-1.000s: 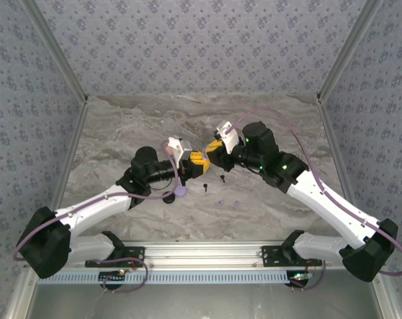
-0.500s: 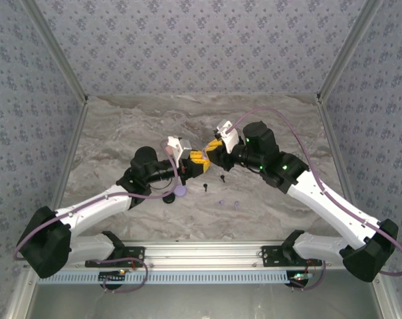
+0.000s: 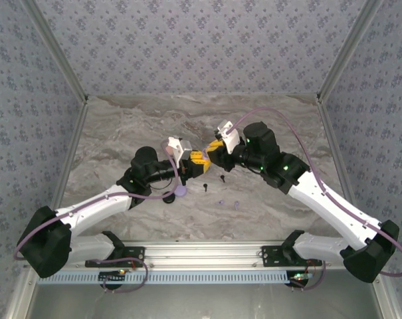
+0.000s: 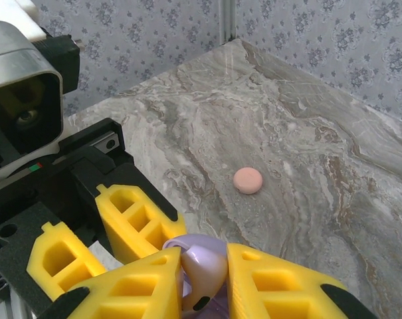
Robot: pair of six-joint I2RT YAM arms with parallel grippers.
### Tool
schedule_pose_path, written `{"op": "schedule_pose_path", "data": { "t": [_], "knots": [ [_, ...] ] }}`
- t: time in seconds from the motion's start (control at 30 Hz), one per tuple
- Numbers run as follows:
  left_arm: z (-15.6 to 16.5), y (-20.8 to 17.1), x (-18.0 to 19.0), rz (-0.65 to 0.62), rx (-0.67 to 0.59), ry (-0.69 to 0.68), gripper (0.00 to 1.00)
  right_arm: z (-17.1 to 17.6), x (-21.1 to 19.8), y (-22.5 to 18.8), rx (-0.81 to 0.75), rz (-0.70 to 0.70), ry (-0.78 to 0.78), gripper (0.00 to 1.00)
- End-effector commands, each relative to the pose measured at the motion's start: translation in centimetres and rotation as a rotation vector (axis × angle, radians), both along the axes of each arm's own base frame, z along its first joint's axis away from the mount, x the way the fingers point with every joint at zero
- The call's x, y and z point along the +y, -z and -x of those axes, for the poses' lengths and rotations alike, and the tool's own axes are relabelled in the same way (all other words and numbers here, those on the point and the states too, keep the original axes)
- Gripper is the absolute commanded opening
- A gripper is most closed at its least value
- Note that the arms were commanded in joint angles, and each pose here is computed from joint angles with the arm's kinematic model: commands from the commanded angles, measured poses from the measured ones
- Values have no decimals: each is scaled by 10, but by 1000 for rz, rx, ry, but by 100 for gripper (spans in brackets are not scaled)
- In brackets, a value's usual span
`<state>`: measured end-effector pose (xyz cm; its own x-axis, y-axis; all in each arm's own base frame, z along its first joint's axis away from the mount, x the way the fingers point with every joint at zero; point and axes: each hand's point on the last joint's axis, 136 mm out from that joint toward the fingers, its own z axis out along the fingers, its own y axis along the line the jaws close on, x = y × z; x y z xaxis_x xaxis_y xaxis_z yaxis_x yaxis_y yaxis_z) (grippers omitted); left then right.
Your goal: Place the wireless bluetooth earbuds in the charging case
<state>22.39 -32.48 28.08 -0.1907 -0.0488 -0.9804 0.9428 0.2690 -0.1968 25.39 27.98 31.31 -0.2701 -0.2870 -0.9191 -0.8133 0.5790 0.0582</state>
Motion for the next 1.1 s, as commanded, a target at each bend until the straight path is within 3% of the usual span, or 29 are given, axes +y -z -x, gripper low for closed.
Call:
{"op": "schedule_pose_path", "data": {
  "t": [0.0, 0.57, 1.07],
  "knots": [
    [0, -25, 0, 49, -87, 0, 0, 0, -10, -16, -6, -24, 41, 24],
    [0, -23, -1, 41, -88, 1, 0, 6, -3, -23, 0, -86, -4, 24],
    [1, -30, -1, 66, -86, 5, 0, 2, 3, -2, 17, -26, 6, 24]
  ]
}}
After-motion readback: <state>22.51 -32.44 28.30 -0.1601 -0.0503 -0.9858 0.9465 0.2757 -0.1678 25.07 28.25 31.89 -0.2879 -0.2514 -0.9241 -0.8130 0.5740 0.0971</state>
